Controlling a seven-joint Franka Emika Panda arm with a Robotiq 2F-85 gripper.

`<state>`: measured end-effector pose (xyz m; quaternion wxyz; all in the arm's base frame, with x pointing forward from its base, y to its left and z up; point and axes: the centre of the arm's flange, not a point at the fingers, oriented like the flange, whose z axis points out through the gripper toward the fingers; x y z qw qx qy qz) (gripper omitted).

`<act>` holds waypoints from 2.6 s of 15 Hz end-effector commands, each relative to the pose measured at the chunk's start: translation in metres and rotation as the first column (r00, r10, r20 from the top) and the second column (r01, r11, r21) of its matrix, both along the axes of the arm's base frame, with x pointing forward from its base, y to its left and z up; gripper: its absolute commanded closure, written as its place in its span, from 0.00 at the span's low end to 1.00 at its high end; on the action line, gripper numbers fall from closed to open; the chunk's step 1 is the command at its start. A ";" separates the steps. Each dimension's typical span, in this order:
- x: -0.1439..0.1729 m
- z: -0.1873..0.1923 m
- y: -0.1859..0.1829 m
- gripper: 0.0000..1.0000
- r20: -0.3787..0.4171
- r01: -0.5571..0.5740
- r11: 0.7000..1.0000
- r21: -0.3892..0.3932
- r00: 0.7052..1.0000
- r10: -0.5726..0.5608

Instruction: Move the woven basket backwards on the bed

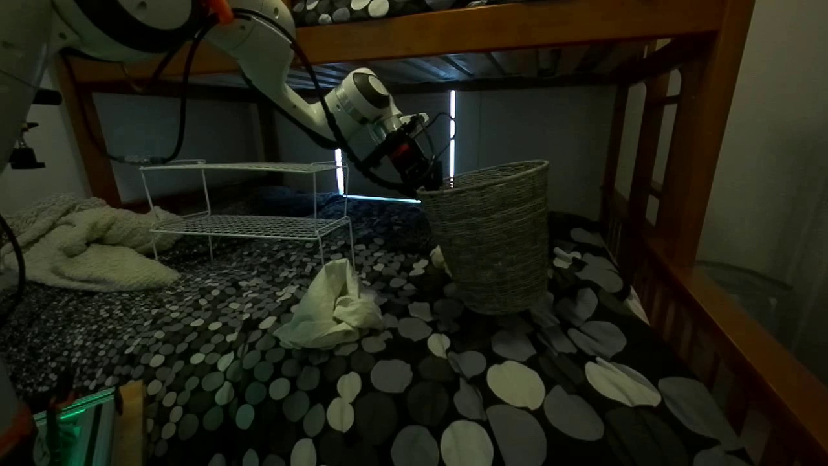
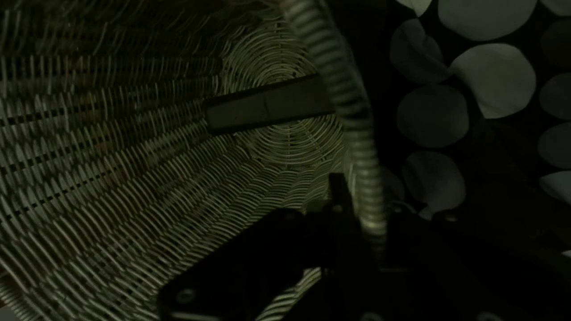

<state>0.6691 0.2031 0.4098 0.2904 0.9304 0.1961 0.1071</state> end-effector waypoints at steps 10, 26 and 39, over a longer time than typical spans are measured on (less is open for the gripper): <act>0.053 -0.007 0.015 0.98 0.030 -0.199 0.976 -0.082 0.979 0.203; 0.137 -0.037 -0.030 0.98 0.061 -0.444 0.895 0.040 0.895 0.441; 0.076 0.013 0.002 0.00 0.016 -0.143 0.978 0.149 0.990 0.142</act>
